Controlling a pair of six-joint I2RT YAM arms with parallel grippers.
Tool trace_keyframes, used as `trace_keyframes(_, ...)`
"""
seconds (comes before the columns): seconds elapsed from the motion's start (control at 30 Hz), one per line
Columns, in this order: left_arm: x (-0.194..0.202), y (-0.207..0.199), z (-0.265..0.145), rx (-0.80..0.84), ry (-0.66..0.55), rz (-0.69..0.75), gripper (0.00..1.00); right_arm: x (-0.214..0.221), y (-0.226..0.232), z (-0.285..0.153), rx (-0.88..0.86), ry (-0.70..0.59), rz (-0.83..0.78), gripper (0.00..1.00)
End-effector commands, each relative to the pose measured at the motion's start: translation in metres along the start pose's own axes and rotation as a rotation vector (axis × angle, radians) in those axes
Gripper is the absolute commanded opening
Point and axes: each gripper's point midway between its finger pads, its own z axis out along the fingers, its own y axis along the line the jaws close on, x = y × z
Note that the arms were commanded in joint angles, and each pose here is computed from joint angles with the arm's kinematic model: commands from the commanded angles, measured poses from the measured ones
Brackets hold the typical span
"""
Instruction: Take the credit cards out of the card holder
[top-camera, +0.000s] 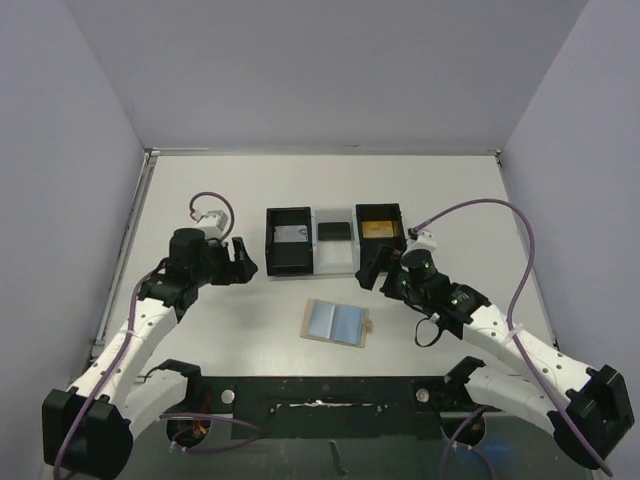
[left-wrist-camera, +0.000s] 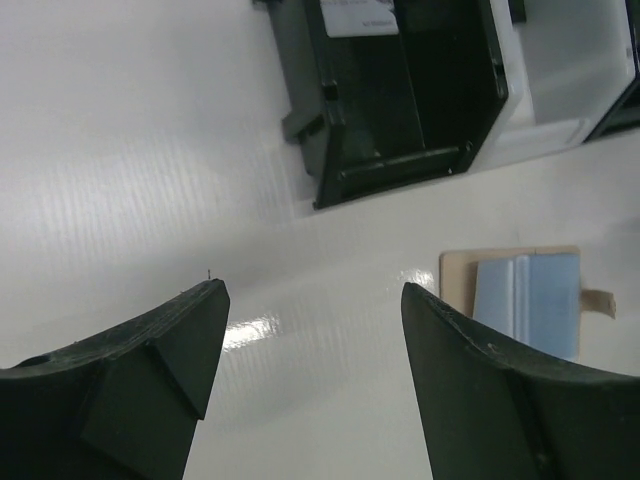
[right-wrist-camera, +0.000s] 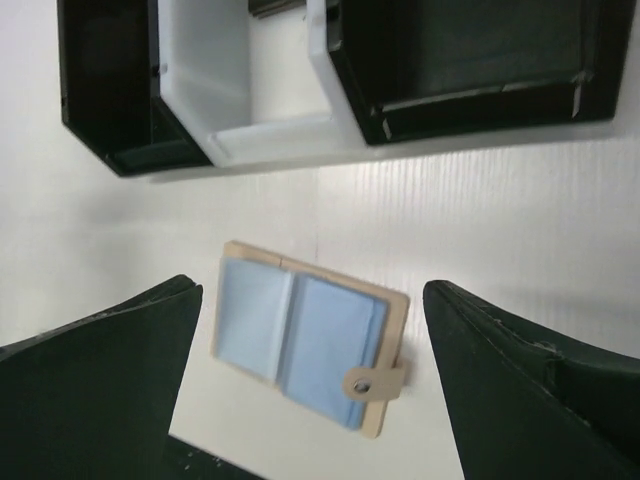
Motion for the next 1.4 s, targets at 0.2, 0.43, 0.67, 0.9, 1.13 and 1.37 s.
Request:
trace_keyframes(0.2, 0.05, -0.116, 0.009, 0.355, 0.129, 0.046, 0.63, 0.059, 0.043, -0.013, -0.101, 0.094, 0.165, 0.74)
trace_keyframes(0.43, 0.092, -0.149, 0.024, 0.402, 0.243, -0.017, 0.56, 0.096, 0.034, -0.009, 0.007, 0.221, 0.133, 0.56)
trace_keyframes(0.67, 0.118, -0.143, 0.042, 0.33, 0.299, -0.068, 0.55, 0.106, 0.032, -0.013, 0.039, 0.261, 0.057, 0.53)
trace_keyframes(0.9, 0.126, -0.159, 0.051, 0.35, 0.328, -0.08, 0.5, 0.112, 0.027, -0.009, 0.05, 0.287, 0.037, 0.52)
trace_keyframes(1.13, 0.142, -0.153, 0.06, 0.295, 0.368, -0.078, 0.45, 0.116, 0.021, -0.001, 0.034, 0.291, 0.049, 0.52)
trace_keyframes(1.37, 0.154, -0.156, 0.062, 0.316, 0.422, -0.044, 0.38, 0.123, 0.007, 0.006, 0.056, 0.316, 0.088, 0.5)
